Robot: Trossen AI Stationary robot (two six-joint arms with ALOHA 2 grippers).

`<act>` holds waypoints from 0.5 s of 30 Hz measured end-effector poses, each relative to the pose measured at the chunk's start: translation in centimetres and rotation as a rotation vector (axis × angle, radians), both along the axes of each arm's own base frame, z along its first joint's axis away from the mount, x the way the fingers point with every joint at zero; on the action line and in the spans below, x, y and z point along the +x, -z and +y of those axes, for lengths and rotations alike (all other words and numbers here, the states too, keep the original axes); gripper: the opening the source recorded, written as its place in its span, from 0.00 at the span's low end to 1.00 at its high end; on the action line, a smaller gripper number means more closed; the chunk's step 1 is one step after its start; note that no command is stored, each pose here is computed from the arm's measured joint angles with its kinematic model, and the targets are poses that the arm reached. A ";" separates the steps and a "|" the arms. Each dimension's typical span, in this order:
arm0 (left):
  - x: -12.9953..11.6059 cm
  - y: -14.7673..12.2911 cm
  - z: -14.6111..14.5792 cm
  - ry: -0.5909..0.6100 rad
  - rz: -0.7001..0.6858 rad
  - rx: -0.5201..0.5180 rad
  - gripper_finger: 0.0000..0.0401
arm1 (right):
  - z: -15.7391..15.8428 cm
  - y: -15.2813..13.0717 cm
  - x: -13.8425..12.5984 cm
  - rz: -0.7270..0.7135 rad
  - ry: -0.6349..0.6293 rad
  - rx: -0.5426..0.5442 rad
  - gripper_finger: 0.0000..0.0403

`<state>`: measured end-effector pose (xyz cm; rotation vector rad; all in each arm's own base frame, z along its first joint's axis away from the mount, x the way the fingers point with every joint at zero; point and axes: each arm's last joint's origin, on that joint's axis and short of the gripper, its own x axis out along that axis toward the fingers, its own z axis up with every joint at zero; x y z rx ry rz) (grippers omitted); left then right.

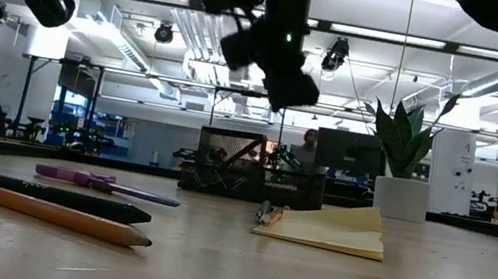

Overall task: Pick and place office supplies into organizer
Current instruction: Put the top black pen into the desk organizer

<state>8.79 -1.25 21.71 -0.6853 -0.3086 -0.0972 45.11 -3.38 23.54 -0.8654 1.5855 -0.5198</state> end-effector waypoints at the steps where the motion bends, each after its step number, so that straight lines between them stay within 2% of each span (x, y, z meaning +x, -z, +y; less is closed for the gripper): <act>1: 0.0 0.0 0.0 0.001 0.000 0.000 0.16 | 0.7 -0.4 0.0 -0.043 0.022 0.060 0.22; 2: 0.0 0.0 0.0 0.001 0.000 0.000 0.16 | 1.4 -0.9 -0.1 -0.088 0.058 0.156 0.21; 4: 0.0 0.0 0.0 0.001 0.000 0.000 0.16 | 2.9 -1.6 -0.2 -0.223 0.234 0.449 0.20; 6: 0.0 0.0 0.0 0.001 0.001 0.000 0.16 | 3.8 -1.7 0.3 -0.392 0.555 0.769 0.19; 7: 0.0 0.0 0.0 0.001 0.001 0.001 0.16 | 3.9 -1.6 0.6 -0.446 0.693 0.883 0.19; 8: 0.0 0.0 0.0 0.001 0.002 0.001 0.16 | 4.0 -1.5 1.0 -0.494 0.785 0.943 0.18; 9: 0.0 0.0 0.0 0.001 0.002 0.001 0.16 | 4.2 -1.2 1.4 -0.540 0.831 0.958 0.18; 12: 0.0 0.1 0.0 0.001 0.009 0.003 0.16 | 5.1 -0.3 2.1 -0.669 0.970 0.910 0.21; 15: 0.1 0.3 0.0 0.001 0.027 0.006 0.16 | 5.6 2.0 1.8 -0.629 1.207 0.871 0.25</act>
